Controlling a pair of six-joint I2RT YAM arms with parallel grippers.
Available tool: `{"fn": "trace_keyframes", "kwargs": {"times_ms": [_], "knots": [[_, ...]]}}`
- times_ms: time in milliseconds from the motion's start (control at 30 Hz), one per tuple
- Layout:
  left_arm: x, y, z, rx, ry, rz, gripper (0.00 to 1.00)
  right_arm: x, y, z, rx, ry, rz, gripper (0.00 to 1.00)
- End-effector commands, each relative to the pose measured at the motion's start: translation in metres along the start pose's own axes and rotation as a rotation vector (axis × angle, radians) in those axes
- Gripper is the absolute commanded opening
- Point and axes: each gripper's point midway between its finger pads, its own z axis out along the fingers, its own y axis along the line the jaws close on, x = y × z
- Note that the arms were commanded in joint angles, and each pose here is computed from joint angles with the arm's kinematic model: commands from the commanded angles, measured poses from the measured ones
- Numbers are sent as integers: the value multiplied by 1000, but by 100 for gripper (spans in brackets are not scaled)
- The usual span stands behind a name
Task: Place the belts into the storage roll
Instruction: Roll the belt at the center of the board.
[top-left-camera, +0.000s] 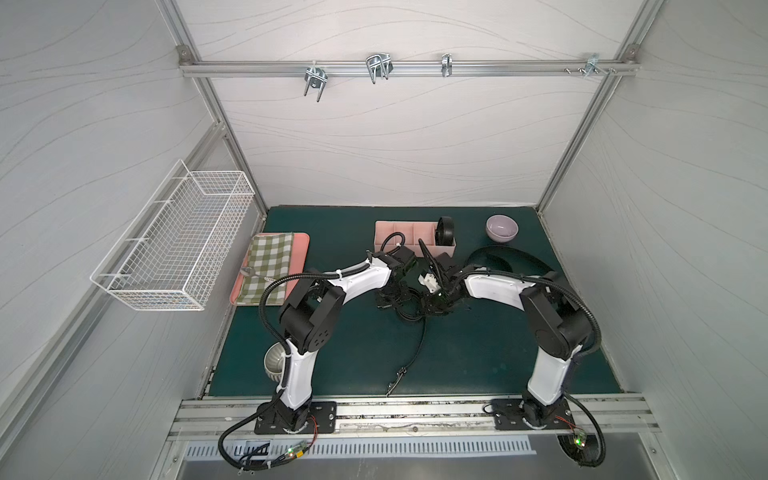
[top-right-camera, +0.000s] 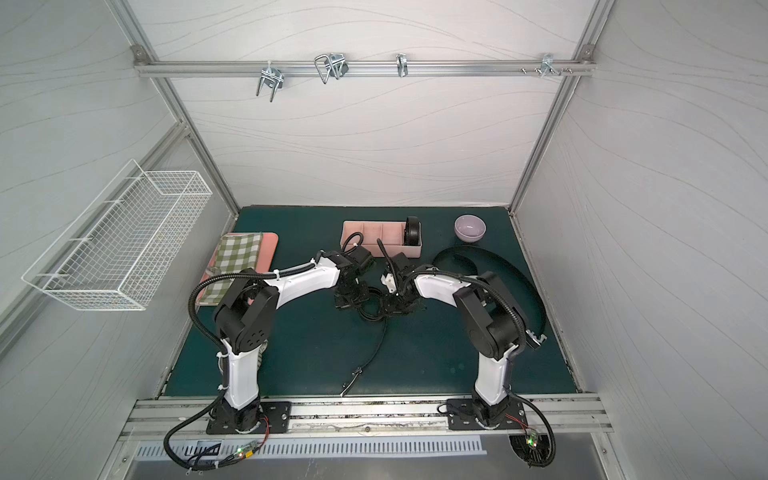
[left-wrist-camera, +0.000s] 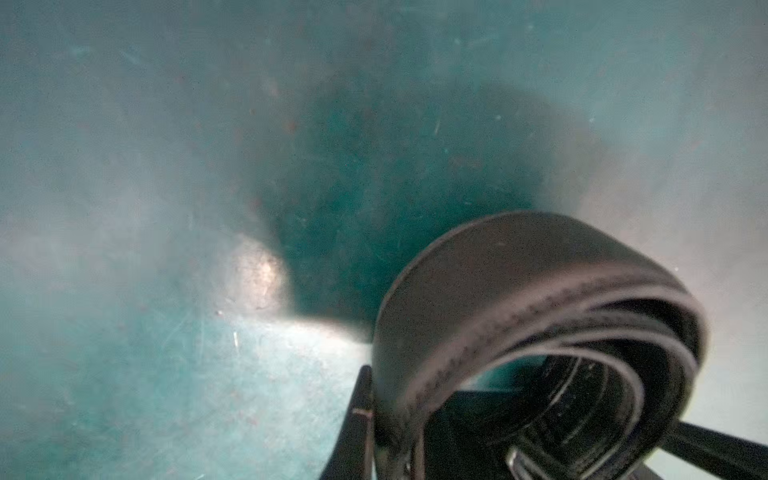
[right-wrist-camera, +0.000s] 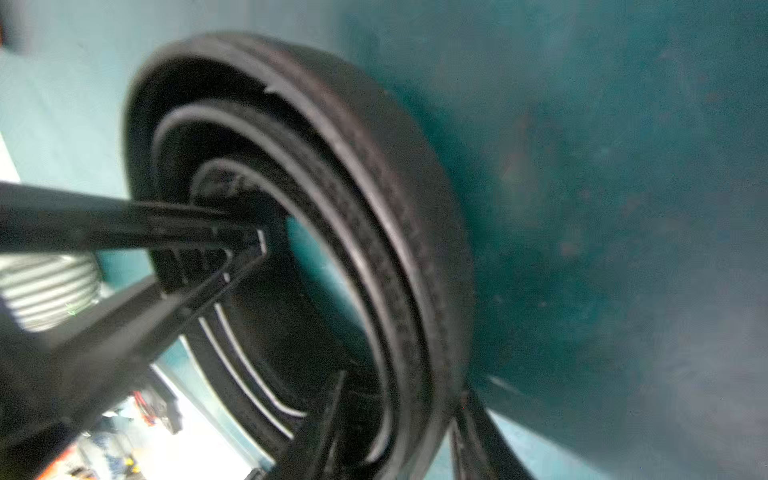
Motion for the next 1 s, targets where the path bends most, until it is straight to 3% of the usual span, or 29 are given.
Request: {"fn": "trace_keyframes", "kwargs": {"times_ms": [0, 133, 333, 600, 800, 833, 967], "knots": [[49, -20, 54, 71, 164, -6, 0, 24, -18, 9, 89, 83, 28, 22], [61, -35, 51, 130, 189, 18, 0, 23, -22, 4, 125, 84, 21, 11], [63, -55, 32, 253, 171, 55, 30, 27, -22, -2, 138, 100, 11, 0], [49, -63, -28, 366, 5, 103, 64, 31, -27, -16, 142, 114, 12, 0], [54, -36, -71, 395, -117, 145, 90, 31, -34, -27, 153, 123, 5, 0], [59, -29, -74, 400, -127, 157, 98, 31, -35, -28, 150, 125, 6, 0], [88, -9, -74, 393, -111, 255, 99, 28, -42, -31, 155, 133, 6, 0]]}}
